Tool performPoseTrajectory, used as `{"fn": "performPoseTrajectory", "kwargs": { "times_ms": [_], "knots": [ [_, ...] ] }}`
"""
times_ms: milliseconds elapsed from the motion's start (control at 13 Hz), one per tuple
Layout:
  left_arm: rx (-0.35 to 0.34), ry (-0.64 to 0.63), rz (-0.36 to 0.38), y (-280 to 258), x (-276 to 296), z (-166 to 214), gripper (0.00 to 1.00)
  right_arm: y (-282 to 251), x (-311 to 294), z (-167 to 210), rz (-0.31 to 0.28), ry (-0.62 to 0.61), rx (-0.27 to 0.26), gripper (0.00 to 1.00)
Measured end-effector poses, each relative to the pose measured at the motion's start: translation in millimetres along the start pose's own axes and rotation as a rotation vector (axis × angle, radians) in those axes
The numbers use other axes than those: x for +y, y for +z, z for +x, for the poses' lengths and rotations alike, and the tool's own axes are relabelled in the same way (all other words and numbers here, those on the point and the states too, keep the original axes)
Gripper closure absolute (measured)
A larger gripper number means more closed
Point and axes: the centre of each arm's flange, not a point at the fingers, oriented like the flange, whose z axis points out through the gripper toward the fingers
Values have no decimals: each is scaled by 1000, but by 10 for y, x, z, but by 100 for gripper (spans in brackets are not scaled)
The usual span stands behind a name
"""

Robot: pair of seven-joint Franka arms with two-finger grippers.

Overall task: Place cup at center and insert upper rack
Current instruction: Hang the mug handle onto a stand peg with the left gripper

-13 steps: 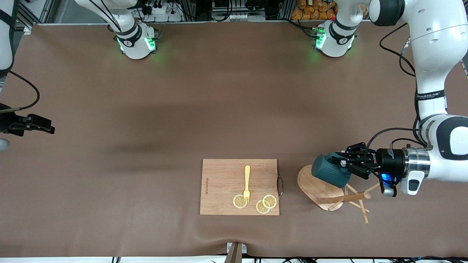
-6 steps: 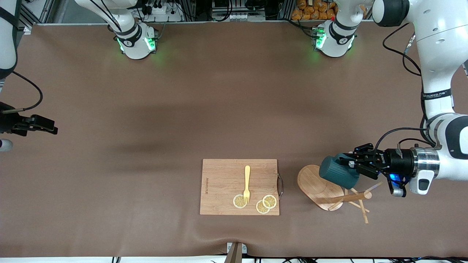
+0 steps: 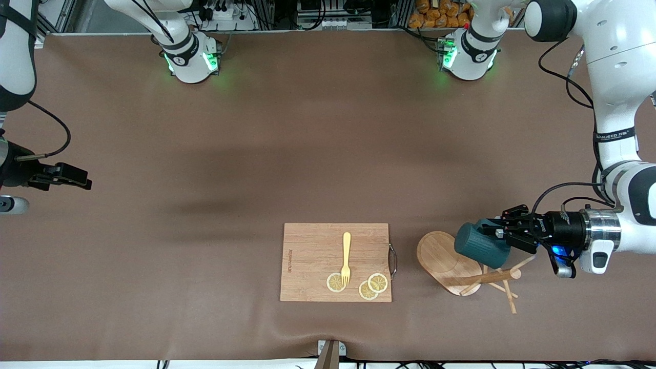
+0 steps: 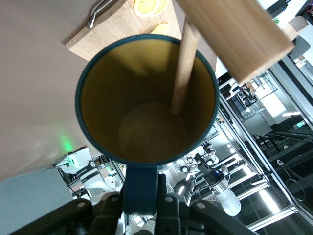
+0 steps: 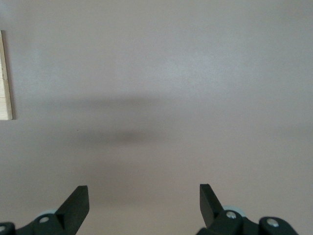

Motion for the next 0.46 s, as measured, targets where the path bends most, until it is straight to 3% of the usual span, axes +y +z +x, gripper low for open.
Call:
{"fn": "performPoseTrajectory", "kwargs": {
  "times_ms": [462],
  "knots": [
    [5, 34, -13, -83, -33, 36, 79, 12, -271, 9, 1, -7, -4, 0]
  ]
}}
